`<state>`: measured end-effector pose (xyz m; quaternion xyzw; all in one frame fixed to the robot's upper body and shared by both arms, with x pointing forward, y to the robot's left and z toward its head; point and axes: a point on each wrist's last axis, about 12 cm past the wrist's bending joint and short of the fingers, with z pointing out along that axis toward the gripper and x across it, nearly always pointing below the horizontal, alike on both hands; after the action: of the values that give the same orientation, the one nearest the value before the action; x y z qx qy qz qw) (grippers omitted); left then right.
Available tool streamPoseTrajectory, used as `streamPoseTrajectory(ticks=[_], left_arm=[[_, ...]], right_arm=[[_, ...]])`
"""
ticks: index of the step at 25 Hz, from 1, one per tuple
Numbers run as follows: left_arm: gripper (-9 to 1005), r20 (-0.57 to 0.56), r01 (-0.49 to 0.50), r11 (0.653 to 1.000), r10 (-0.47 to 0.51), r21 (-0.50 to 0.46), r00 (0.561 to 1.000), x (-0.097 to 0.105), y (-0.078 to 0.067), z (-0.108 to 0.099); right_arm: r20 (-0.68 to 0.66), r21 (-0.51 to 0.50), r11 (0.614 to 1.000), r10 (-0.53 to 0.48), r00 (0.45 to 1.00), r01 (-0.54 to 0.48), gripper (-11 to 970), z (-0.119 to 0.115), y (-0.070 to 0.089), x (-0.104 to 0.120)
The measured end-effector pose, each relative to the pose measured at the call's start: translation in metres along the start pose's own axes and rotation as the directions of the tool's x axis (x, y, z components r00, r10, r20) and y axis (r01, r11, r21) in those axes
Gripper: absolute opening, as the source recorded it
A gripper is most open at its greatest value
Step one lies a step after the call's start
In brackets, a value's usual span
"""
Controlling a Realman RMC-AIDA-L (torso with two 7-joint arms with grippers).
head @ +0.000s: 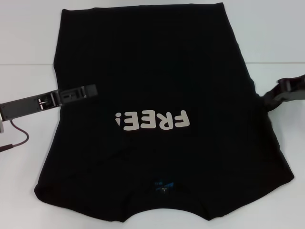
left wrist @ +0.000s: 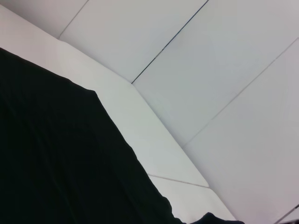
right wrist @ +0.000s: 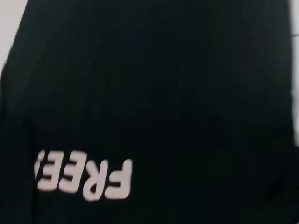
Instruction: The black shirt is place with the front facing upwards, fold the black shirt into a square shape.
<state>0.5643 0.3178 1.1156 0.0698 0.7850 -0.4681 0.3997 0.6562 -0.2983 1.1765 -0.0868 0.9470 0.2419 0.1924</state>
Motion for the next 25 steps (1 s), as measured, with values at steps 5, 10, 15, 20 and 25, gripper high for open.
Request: streamPoseTrajectory(ticks=[5,10,15,20,25], left_arm=[[515,0.015,0.021,1.0,-0.021,0.001,1.0,0.003,0.002,-0.002],[514,0.035,0.035,0.999,-0.035,-0.005,0.999,0.004,0.004,-0.007],[513,0.056,0.039,0.999,-0.039,-0.003,0.998,0.003,0.005,-0.009],[513,0.066,0.04,0.999,-0.04,-0.008,0.997,0.001,0.005,-0.011],[512,0.075,0.049,0.999,-0.049,-0.003,0.996,0.0,0.005,-0.011]], right_arm=[[-0.079,0.018,0.981,-0.191,0.978,0.193,39,0.022,0.029,-0.005],[-0.09,0.037,0.93,-0.362,0.928,0.367,40,0.033,0.049,-0.006],[-0.079,0.069,0.913,-0.398,0.914,0.403,41,0.034,0.054,-0.006],[-0.109,0.051,0.89,-0.446,0.888,0.453,42,0.035,0.056,-0.002],[-0.08,0.113,0.927,-0.351,0.933,0.359,211,0.03,0.043,-0.005]])
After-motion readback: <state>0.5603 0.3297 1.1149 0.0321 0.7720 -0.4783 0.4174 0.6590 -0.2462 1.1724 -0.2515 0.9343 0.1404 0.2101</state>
